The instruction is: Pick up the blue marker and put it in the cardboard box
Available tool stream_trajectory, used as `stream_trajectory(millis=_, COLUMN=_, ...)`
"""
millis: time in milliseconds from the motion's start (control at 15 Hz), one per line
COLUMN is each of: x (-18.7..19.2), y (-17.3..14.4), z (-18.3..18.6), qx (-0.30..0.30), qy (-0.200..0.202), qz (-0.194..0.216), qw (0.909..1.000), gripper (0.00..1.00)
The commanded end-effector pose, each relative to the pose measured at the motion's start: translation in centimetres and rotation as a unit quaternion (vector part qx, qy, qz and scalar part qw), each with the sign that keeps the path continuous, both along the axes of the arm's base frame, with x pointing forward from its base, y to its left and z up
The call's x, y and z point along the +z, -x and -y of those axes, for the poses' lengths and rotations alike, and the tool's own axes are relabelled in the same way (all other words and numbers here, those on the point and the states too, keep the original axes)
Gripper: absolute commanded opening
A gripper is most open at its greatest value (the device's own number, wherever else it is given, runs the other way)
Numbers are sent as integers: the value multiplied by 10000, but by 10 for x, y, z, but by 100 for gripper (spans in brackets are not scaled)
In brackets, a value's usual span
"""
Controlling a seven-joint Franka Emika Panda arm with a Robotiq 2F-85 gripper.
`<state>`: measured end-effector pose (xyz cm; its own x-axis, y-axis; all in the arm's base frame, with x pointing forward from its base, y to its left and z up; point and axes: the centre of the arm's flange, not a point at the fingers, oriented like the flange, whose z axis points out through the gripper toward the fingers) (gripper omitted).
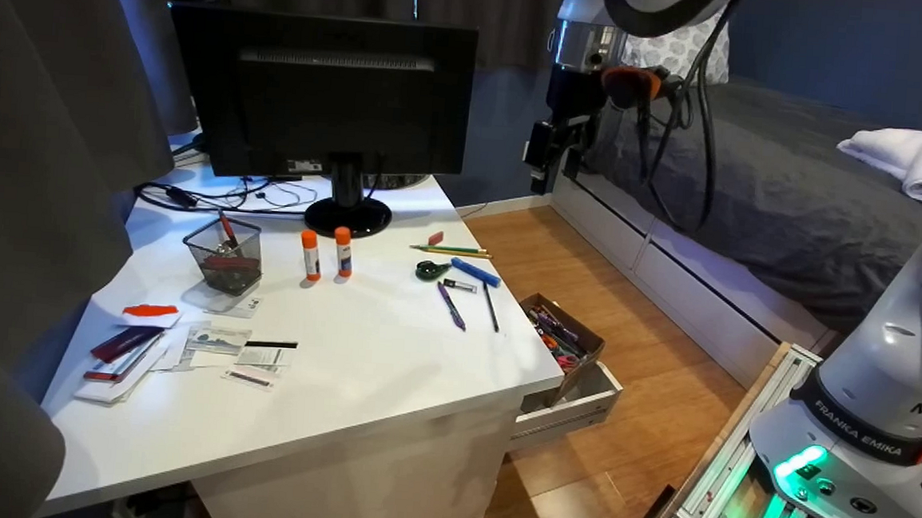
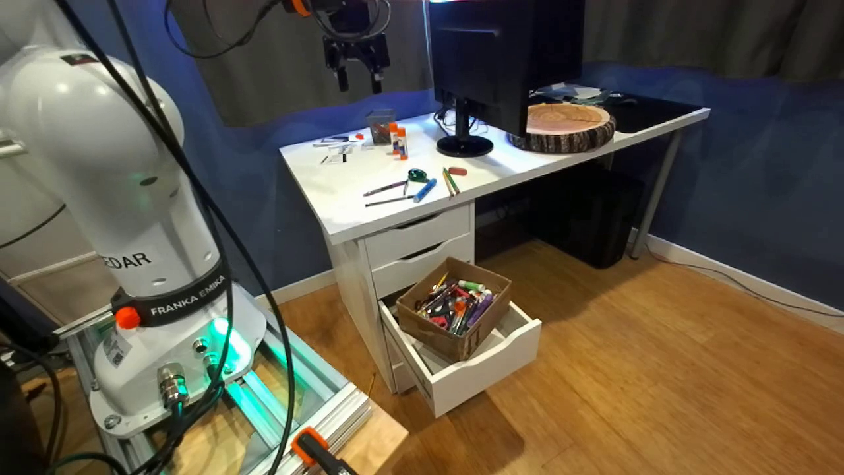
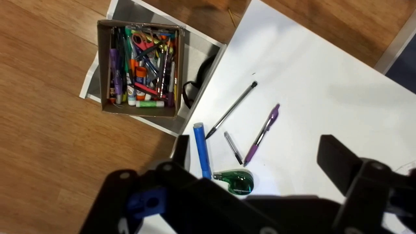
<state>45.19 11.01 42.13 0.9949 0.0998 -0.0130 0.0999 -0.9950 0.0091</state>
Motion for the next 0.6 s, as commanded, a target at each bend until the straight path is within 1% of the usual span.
stream_trajectory(millis=0, x=-37, y=-33, z=15, qx=-166, qy=75, qz=-154, qw=9997, gripper=100)
stream_trajectory(millis=267, x=-78, y=-52, z=28, qx=-298, qy=51, qz=-173, qw=9994, gripper=100)
stream_trajectory(millis=533, x=-111, y=-70, z=36, qx=-306, qy=76, qz=137, qw=9994, gripper=100)
